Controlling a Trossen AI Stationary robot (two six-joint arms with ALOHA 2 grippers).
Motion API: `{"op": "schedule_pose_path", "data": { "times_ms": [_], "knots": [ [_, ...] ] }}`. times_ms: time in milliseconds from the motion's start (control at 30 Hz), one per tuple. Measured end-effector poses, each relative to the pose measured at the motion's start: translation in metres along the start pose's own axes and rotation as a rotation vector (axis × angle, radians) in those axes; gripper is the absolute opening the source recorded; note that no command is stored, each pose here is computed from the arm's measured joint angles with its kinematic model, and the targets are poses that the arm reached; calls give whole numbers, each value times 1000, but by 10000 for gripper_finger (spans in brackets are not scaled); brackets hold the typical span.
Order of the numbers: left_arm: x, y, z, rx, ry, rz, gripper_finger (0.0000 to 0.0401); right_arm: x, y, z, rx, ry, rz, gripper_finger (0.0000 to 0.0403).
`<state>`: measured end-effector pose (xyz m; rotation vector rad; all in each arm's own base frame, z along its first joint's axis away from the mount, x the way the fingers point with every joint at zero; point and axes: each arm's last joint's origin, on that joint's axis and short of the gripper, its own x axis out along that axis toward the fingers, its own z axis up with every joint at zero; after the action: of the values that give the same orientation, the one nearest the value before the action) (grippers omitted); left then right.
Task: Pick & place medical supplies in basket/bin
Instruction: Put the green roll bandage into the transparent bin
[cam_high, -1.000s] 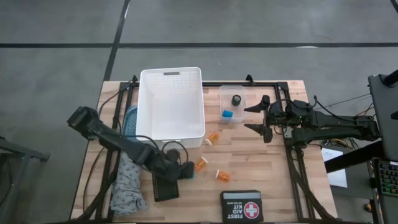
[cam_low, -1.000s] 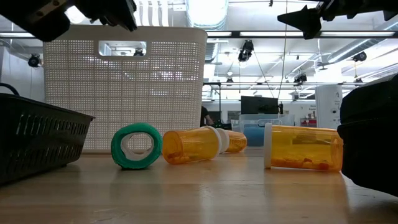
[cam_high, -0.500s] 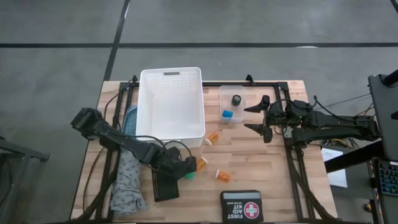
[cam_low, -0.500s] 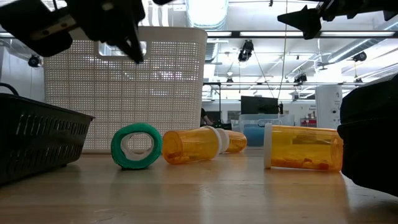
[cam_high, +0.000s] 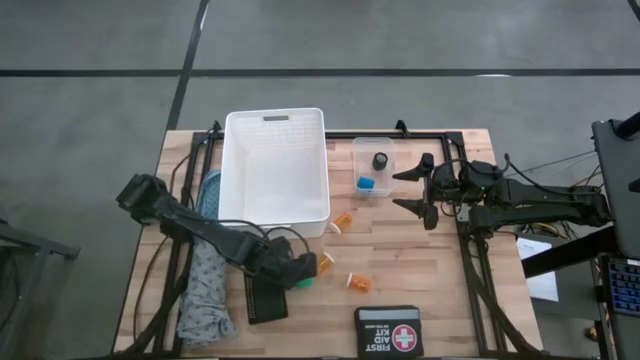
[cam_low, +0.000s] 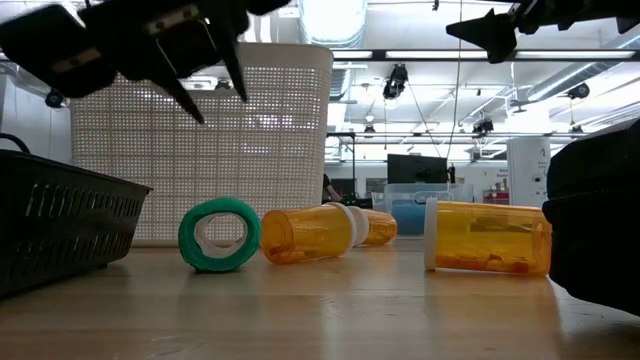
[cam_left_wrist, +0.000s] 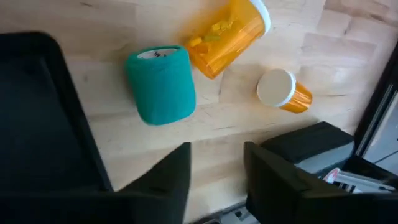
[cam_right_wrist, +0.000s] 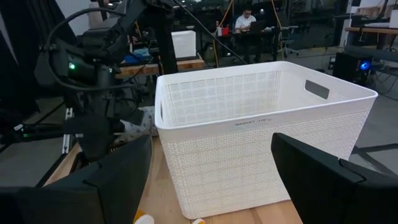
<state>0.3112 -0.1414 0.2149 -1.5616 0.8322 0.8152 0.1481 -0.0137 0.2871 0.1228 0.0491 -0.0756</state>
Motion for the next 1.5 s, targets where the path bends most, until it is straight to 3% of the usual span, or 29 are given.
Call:
{"op": "schedule_pose_path", "data": {
  "times_ms": [267, 733, 1500],
  "knots": [
    [20, -2, -2, 17, 28, 10, 206, 0, 0, 0, 0, 2, 0, 327],
    [33, 3, 6, -29, 50, 121, 198, 0, 0, 0, 0, 2, 0, 327],
    [33, 1, 8, -2, 52, 111, 195, 0, 0, 0, 0, 1, 0, 327]
  ]
}}
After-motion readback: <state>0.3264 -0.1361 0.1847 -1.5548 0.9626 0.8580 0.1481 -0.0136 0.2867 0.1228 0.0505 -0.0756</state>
